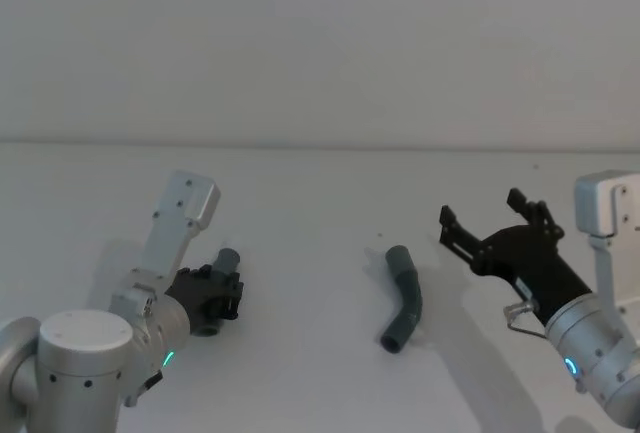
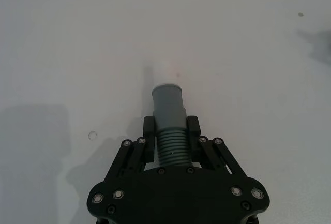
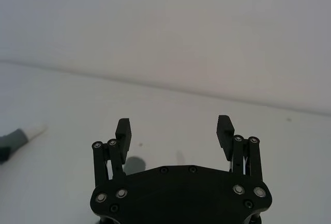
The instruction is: Use both hands to pick up one end of the pipe from the table, align the ends, and insert them.
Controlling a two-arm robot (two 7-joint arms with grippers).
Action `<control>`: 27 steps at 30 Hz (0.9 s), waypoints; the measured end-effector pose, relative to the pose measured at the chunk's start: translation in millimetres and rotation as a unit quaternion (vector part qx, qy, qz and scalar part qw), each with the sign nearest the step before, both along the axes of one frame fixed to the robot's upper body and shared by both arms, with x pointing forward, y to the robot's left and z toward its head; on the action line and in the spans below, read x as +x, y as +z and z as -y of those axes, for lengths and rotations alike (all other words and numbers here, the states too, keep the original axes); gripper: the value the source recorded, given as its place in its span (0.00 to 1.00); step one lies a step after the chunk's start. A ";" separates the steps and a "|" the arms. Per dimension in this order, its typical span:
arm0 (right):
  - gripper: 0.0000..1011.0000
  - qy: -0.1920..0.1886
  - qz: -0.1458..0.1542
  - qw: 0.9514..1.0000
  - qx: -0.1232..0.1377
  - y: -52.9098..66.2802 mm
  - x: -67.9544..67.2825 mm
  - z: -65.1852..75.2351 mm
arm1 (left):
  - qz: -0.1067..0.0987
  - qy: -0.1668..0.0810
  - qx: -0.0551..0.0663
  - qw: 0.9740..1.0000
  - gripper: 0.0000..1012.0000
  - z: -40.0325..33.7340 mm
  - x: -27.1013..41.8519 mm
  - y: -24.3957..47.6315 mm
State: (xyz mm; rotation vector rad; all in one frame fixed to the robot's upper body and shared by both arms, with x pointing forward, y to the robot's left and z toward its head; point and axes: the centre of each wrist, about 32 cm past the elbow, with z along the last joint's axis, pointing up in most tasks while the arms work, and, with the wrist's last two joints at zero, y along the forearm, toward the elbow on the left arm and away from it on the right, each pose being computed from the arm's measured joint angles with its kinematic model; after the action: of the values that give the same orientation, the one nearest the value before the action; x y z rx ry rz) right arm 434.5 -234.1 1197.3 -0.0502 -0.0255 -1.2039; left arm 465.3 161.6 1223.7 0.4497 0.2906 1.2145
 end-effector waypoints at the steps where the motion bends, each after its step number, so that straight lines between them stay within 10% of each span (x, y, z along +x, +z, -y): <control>1: 0.99 0.002 -0.009 1.000 -0.003 1.7 -1.7 -1.0 | 0.000 0.000 0.000 1.000 0.34 0.0 0.0 0.0; 27: 0.99 0.046 -0.132 0.989 -0.054 25.5 -17.1 -31.5 | 0.000 0.000 0.000 1.000 0.34 0.0 0.0 0.0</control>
State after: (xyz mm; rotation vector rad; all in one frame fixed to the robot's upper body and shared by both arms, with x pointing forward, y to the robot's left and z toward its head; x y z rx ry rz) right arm 417.4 -202.7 1222.8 -0.3004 0.1373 -1.0956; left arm 465.3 161.6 1223.7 0.4496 0.2905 1.2144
